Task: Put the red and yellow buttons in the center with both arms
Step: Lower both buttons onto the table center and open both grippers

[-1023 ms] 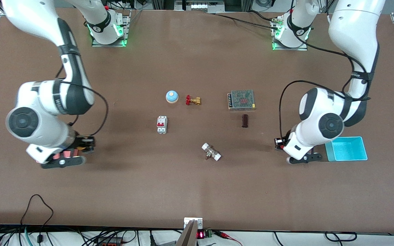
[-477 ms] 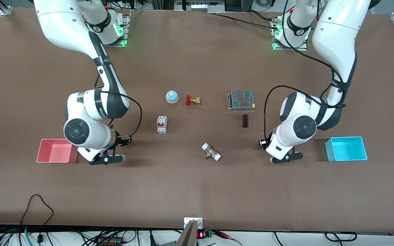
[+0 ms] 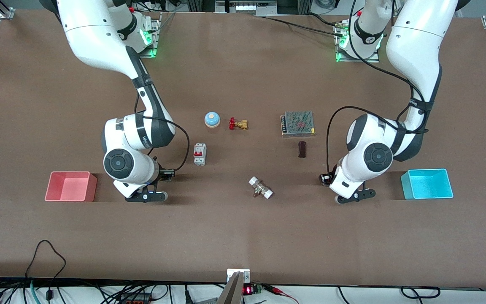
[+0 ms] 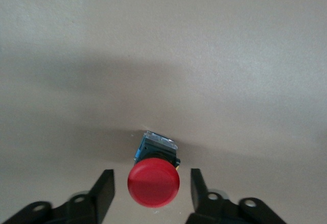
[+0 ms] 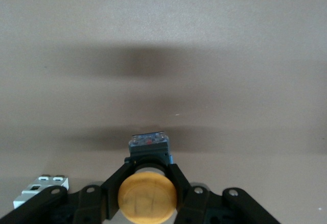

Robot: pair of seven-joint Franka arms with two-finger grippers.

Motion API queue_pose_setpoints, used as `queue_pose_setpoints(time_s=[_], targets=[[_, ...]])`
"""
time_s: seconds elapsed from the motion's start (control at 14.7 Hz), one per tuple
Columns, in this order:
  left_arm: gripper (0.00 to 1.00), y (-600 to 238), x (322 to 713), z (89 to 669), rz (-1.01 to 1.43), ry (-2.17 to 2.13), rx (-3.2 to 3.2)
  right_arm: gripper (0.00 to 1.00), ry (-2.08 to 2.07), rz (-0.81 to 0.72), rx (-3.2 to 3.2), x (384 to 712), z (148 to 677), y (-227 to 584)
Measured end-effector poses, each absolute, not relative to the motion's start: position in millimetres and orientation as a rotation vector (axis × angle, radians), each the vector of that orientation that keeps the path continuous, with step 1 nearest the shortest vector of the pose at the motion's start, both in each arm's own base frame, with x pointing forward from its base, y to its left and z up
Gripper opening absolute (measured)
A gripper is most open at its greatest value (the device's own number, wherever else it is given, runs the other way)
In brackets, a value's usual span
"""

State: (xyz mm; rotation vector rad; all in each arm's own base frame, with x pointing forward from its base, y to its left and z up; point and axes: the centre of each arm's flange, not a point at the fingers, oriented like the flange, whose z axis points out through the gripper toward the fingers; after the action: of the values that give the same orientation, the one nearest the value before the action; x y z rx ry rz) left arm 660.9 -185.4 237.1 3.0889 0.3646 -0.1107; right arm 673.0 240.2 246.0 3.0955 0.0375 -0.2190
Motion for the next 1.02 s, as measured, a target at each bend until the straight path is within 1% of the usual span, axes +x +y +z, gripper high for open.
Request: queue_pose_setpoints(time_s=[0.07,0.14,0.2,0.34,0.61,0.68,0.75,0.95,1.02], targets=[[0.82,-182.3,663.1,242.2,-0.097,0.371,3.088,0.37,0.036,-0.224,3.094,672.5,242.7,240.3],[0.89,-178.6,665.8,249.4,-0.078,0.379,3.086,0.37,0.035,-0.228,3.092,672.3,238.8,239.9],[0.89,-173.2,668.2,258.4,-0.063,0.385,3.086,0.37,0.034,-0.232,3.09,672.0,234.5,239.5],[0.96,-152.5,672.3,280.5,-0.055,0.351,3.094,0.37,0.033,-0.244,3.083,671.1,225.1,238.7],[0.99,-84.5,675.1,335.6,-0.07,0.242,3.11,0.37,0.03,-0.248,3.083,670.8,222.5,238.8],[0.99,-69.3,673.8,349.3,-0.071,0.22,3.112,0.41,0.029,-0.247,3.083,670.9,222.5,238.8],[0.99,-56.0,671.8,363.0,-0.072,0.197,3.114,0.49,0.029,-0.244,3.084,671.1,222.7,238.9],[1.0,-19.6,661.0,408.4,-0.071,0.109,3.119,0.76,0.029,-0.198,3.098,676.6,238.8,240.4],[1.0,-7.8,655.7,424.9,-0.071,0.075,3.121,0.87,0.027,-0.168,3.107,679.6,252.4,240.1]])
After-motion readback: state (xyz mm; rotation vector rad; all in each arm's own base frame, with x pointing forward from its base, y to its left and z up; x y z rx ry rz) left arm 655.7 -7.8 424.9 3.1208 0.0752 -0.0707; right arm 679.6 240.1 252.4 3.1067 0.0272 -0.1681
